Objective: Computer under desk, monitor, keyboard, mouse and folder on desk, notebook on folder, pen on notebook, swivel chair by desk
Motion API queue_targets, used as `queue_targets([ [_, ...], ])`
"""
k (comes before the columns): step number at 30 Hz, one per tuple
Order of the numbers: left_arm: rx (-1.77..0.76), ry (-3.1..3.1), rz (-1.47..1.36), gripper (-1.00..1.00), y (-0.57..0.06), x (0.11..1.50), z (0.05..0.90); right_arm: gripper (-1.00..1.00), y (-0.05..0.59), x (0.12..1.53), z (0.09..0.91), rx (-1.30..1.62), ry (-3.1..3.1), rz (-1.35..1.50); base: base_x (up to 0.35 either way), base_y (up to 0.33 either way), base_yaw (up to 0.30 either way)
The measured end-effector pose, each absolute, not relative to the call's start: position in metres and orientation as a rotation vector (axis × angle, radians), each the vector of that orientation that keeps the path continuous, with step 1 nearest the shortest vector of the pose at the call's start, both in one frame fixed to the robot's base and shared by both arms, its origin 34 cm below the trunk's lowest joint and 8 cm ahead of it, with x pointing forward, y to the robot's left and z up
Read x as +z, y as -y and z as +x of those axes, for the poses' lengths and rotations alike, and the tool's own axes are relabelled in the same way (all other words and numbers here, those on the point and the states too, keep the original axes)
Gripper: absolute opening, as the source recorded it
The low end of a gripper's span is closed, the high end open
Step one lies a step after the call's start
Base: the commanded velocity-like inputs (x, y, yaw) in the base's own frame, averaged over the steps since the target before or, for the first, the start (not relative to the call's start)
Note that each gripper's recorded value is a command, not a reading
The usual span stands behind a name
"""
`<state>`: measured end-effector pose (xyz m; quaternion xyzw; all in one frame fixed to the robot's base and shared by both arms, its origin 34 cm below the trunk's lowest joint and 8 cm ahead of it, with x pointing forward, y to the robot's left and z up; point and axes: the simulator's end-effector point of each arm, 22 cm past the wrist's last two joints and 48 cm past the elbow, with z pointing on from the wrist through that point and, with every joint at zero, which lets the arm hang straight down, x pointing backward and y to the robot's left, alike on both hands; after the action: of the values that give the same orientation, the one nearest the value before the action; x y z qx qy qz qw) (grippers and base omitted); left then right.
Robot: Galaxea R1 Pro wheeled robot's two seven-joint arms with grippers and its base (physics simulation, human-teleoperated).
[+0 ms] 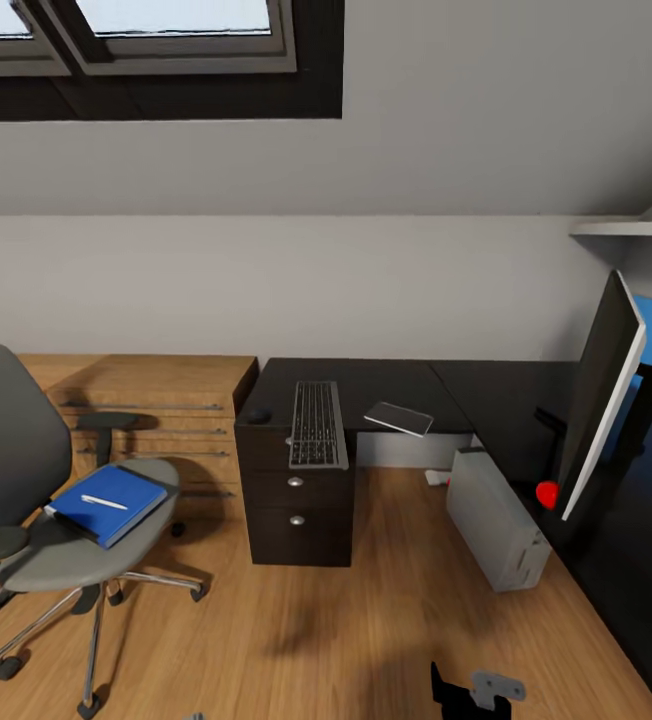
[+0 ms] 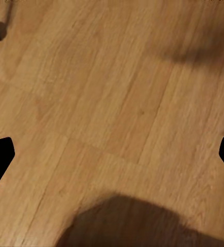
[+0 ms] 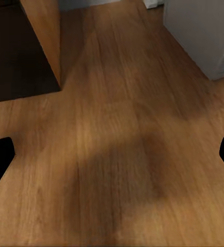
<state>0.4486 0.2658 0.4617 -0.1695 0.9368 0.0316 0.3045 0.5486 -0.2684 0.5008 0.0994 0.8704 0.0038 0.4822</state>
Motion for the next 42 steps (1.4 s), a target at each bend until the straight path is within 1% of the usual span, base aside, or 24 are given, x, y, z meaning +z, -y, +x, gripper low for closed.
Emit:
queue_targets([
  [12,0.082,-2.482,-0.453,1.00,-0.266,0.484,0.451,1.00,0.264,0.523,0.551,0.016,-2.123,0.243,-0.312,0.017,0.000],
  [29,0.083,-2.482,-0.457,1.00,-0.267,0.515,0.454,1.00,0.264,0.554,0.554,0.016,-2.123,0.243,-0.328,0.128,0.000],
  [34,0.082,-2.482,-0.457,1.00,-0.267,0.524,0.454,1.00,0.264,0.563,0.554,0.016,-2.123,0.244,-0.135,0.071,-0.088],
  [42,0.082,-2.482,-0.457,1.00,-0.266,0.538,0.455,1.00,0.264,0.577,0.555,0.016,-2.123,0.243,-0.034,0.018,-0.218],
])
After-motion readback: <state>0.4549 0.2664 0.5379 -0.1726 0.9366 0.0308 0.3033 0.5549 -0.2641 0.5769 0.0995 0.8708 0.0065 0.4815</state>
